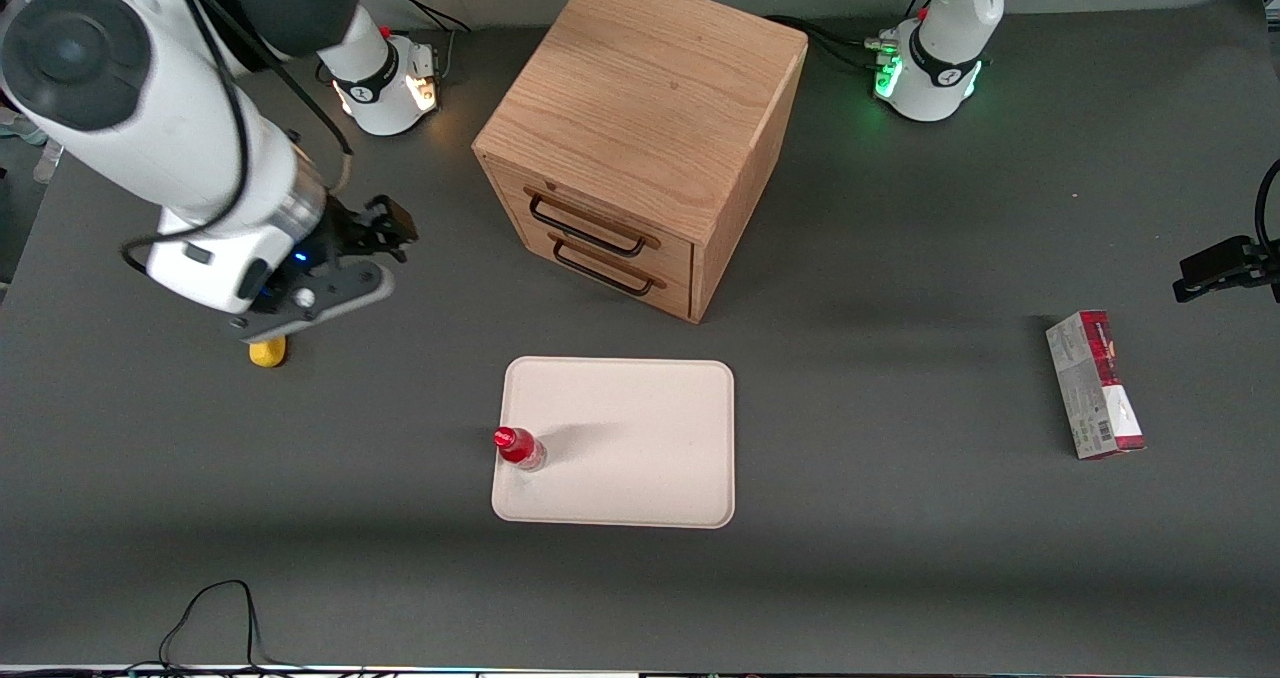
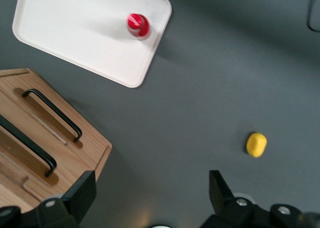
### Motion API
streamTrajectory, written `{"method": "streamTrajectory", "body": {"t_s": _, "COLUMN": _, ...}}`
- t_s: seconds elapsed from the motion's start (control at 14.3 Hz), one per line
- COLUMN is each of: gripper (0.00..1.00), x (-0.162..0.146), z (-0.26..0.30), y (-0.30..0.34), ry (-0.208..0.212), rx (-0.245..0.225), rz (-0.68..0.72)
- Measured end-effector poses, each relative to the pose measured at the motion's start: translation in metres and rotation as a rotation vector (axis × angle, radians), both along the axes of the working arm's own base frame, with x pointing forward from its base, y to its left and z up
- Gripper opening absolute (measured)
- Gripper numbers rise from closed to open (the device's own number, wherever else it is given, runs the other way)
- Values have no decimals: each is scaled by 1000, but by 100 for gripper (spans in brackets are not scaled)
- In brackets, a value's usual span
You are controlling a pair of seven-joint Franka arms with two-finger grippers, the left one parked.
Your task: Place coke bottle on tray
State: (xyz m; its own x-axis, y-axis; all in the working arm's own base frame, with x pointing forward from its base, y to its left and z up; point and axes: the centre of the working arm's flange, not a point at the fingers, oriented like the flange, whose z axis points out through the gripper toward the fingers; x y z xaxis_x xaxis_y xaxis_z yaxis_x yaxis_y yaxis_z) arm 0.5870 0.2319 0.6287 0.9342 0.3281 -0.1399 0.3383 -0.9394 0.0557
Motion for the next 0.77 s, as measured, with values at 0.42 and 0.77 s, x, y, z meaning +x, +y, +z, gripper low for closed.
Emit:
{"method": "streamTrajectory", "body": {"t_s": 0.42, "gripper": 100, "x": -25, "z": 23, "y": -125, "ry": -26, "rx": 73, "rz": -190}}
{"method": "streamTrajectory", "body": {"t_s": 0.77, "gripper": 100, "x": -46, "z": 13, "y": -204, "ry": -61, "rx": 100, "rz": -288}}
